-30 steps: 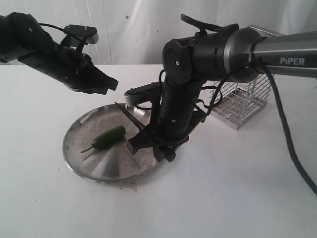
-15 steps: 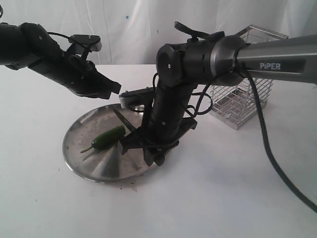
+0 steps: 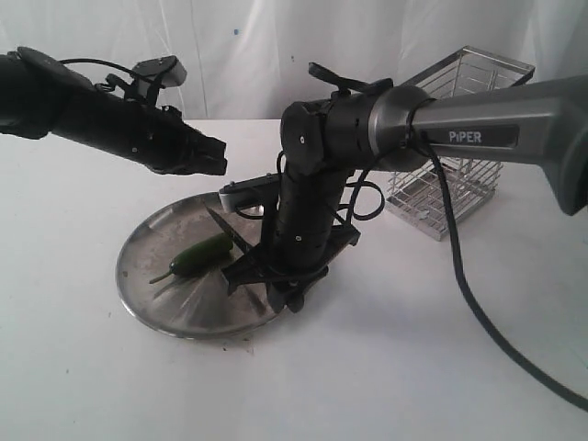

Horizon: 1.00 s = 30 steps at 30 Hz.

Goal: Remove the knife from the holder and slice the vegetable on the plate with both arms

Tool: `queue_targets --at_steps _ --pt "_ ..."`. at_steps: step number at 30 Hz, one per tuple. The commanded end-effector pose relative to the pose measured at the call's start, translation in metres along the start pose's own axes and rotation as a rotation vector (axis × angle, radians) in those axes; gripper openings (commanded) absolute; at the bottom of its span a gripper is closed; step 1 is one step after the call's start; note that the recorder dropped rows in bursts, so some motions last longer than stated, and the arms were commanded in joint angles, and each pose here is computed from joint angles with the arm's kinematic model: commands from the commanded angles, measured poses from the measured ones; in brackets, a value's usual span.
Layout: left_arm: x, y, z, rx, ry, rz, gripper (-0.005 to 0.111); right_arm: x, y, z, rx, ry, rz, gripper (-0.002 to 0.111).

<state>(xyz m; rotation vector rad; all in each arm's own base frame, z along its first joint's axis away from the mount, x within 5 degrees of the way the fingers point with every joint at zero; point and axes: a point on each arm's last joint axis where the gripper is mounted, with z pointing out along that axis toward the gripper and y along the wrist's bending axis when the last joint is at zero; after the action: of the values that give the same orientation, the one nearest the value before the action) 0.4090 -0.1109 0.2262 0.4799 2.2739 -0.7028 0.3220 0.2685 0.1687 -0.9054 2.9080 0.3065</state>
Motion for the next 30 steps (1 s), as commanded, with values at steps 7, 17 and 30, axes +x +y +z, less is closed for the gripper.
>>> queue_targets --at_steps 7,17,30 --pt "0.019 0.009 0.03 0.098 0.043 0.004 0.0 -0.002 0.001 -0.003 0.003 -0.017 -0.003 0.0" --pt "0.026 0.015 0.038 0.087 0.057 -0.022 0.0 -0.002 0.001 -0.003 0.0 -0.017 0.016 0.0" --pt "0.022 0.025 0.03 0.068 0.024 -0.062 0.0 -0.003 0.004 -0.003 -0.034 -0.023 0.041 0.0"
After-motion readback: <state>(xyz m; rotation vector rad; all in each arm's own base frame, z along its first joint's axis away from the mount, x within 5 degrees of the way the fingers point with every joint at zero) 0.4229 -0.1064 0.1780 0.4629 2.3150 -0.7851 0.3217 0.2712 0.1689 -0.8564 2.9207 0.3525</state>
